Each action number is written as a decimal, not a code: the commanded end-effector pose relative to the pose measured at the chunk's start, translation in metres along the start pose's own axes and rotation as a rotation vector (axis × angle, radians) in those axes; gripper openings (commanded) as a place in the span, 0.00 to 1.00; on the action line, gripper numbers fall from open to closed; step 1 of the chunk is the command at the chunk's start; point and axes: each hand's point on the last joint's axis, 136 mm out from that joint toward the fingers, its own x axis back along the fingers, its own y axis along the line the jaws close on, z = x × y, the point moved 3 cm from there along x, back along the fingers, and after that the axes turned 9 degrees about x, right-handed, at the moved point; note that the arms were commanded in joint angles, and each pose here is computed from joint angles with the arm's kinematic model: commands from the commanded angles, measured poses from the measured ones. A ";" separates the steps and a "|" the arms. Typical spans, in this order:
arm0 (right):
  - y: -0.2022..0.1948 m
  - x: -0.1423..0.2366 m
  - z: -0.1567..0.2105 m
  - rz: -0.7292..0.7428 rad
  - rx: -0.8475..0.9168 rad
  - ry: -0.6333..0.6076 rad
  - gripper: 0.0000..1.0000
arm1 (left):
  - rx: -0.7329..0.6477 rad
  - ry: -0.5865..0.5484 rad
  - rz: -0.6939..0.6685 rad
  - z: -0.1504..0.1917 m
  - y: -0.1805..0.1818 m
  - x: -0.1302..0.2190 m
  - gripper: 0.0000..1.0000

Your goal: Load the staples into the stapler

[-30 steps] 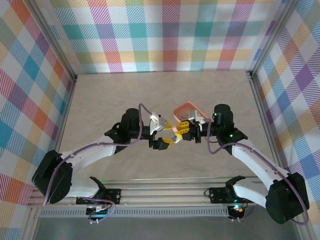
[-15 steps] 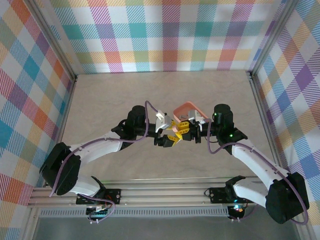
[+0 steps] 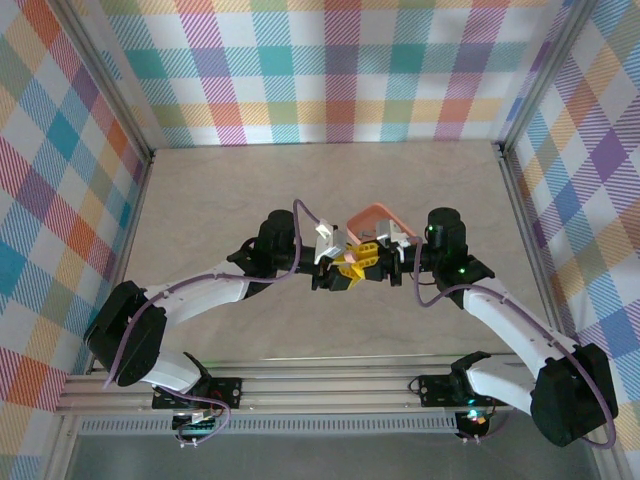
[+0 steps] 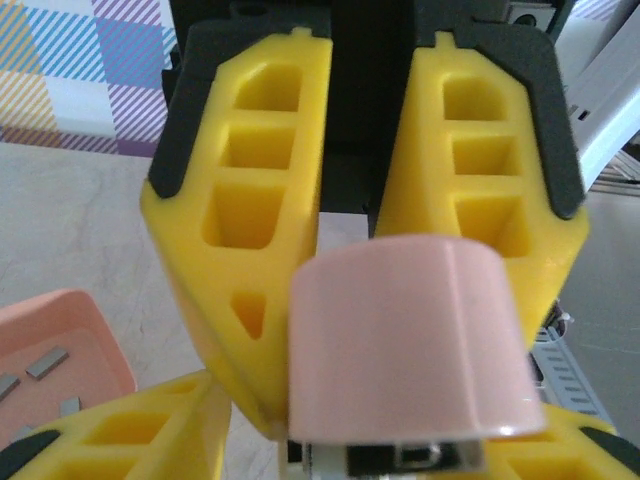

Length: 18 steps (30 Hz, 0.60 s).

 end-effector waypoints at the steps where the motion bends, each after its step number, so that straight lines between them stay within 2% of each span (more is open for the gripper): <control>1: 0.000 0.001 -0.012 -0.024 0.041 -0.032 0.00 | -0.033 -0.028 0.044 -0.017 -0.007 -0.004 0.42; 2: -0.002 0.001 -0.012 -0.012 0.034 -0.030 0.01 | -0.027 -0.024 0.039 -0.017 -0.006 -0.004 0.38; 4: -0.009 0.001 -0.011 0.040 -0.010 -0.013 0.11 | -0.001 -0.013 0.010 -0.015 -0.002 -0.003 0.30; 6: -0.013 0.005 -0.009 0.095 -0.044 0.000 0.30 | 0.049 0.004 -0.058 -0.012 0.006 -0.002 0.24; 9: -0.020 0.014 -0.008 0.210 -0.101 0.008 0.50 | 0.177 0.042 -0.209 -0.006 0.022 0.005 0.17; 14: -0.042 0.035 0.008 0.497 -0.296 0.076 0.58 | 0.505 0.142 -0.564 0.019 0.060 0.029 0.12; 18: -0.045 0.041 0.026 0.577 -0.435 0.129 0.59 | 0.800 0.257 -0.853 0.058 0.088 0.056 0.11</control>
